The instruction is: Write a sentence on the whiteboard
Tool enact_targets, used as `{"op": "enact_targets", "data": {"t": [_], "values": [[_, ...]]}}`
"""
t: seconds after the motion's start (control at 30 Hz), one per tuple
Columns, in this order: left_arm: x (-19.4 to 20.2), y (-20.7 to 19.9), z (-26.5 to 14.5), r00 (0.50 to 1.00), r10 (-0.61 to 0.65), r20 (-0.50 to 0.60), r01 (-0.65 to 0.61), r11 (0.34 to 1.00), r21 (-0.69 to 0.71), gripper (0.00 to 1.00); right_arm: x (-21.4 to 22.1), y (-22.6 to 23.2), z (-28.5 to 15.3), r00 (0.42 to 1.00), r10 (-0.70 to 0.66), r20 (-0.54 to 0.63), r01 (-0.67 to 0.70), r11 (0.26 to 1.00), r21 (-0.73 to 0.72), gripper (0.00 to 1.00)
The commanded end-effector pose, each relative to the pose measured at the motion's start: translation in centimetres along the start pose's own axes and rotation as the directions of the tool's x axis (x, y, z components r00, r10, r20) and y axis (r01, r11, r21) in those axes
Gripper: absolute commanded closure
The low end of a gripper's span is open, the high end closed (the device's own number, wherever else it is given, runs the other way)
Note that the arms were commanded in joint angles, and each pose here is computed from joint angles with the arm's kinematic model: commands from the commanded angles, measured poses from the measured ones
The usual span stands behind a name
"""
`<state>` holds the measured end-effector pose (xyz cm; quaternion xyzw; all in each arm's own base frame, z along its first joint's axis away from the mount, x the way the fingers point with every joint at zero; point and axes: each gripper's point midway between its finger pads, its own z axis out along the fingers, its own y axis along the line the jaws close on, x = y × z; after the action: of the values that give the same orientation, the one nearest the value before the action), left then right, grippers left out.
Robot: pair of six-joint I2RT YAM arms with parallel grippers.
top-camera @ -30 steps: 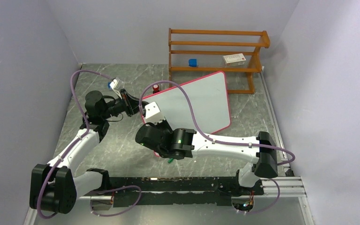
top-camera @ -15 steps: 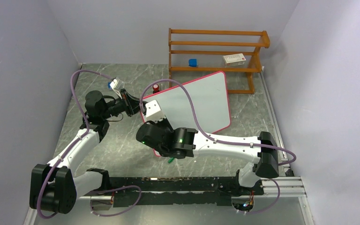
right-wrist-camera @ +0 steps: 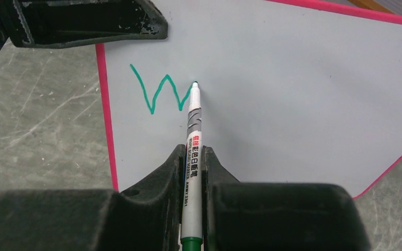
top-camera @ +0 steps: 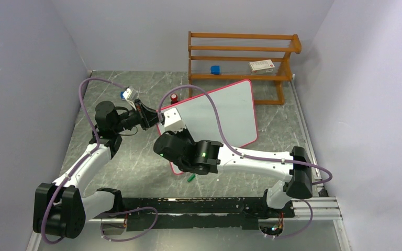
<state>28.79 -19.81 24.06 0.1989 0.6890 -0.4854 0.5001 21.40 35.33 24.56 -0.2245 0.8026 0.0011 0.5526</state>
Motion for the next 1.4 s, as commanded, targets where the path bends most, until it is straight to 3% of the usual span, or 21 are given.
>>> {"op": "enact_targets", "data": {"t": [0.0, 0.63, 0.83, 1.03, 1.37], "values": [[4.0, 2.2, 0.1, 0.993, 0.052, -0.110, -0.059, 0.997, -0.057, 0.95, -1.4, -1.1, 0.3, 0.998, 0.049, 0.044, -0.050, 0.998, 0.034, 1.00], [3.9, 2.2, 0.1, 0.992, 0.057, -0.109, -0.064, 0.996, -0.062, 0.95, -2.1, -1.8, 0.4, 0.996, 0.070, 0.057, -0.072, 0.997, 0.039, 1.00], [3.8, 2.3, 0.1, 0.992, 0.058, -0.110, -0.066, 0.995, -0.072, 0.95, -2.2, -1.9, -0.6, 0.993, 0.105, 0.049, -0.104, 0.994, -0.026, 1.00], [3.9, 2.4, 0.1, 0.992, 0.057, -0.114, -0.066, 0.995, -0.076, 0.95, -1.5, -2.2, -1.7, 0.991, 0.131, 0.041, -0.127, 0.988, -0.093, 1.00], [3.9, 2.6, 0.1, 0.991, 0.059, -0.116, -0.068, 0.994, -0.083, 0.95, 0.6, -2.2, -1.2, 0.994, 0.109, 0.003, -0.109, 0.992, -0.062, 1.00]]}}
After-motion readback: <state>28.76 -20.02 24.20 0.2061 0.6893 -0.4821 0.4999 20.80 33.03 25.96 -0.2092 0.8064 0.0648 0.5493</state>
